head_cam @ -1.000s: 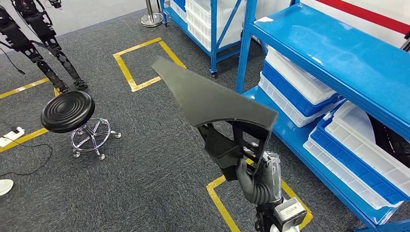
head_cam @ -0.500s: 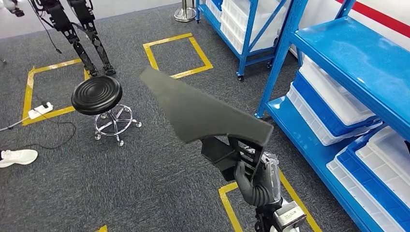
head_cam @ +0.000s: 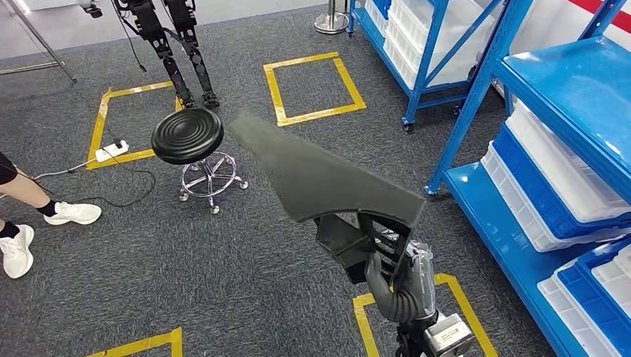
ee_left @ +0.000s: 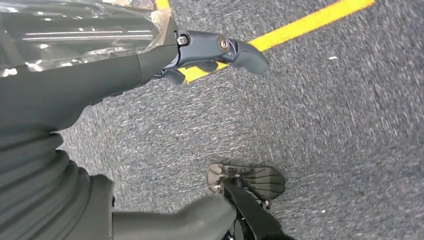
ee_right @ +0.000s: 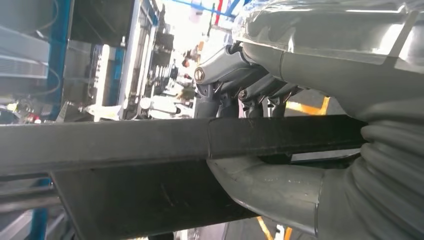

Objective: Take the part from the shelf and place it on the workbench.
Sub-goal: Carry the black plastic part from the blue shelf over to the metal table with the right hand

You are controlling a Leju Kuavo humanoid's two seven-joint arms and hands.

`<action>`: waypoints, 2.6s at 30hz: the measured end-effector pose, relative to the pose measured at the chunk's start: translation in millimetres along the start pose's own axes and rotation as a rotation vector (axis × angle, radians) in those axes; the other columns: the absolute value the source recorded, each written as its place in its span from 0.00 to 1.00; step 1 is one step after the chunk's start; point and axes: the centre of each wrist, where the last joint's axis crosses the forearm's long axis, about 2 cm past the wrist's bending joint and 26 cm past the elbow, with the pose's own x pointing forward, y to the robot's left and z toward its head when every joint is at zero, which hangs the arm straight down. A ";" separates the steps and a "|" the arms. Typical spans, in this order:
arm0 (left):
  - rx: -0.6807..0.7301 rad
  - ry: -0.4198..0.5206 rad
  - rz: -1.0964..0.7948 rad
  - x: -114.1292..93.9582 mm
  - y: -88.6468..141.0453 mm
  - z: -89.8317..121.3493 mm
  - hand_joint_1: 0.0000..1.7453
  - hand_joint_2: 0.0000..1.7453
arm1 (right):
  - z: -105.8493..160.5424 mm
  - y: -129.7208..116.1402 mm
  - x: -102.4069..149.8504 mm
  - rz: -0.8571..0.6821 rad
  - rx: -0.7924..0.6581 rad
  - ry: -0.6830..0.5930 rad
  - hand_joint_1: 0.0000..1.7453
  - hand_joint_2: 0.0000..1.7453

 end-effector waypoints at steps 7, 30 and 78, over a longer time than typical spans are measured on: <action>0.001 -0.001 -0.001 0.8 0.4 -0.6 0.00 1.00 | 2.2 1.1 1.0 -0.002 -0.002 0.005 1.00 1.00; -0.005 0.016 -0.016 -1.4 0.4 0.7 0.00 1.00 | 0.5 3.6 5.1 0.001 -0.013 0.005 1.00 1.00; 0.004 0.016 -0.055 2.1 2.1 -1.6 0.00 1.00 | -7.2 6.5 4.8 -0.005 -0.020 -0.011 1.00 1.00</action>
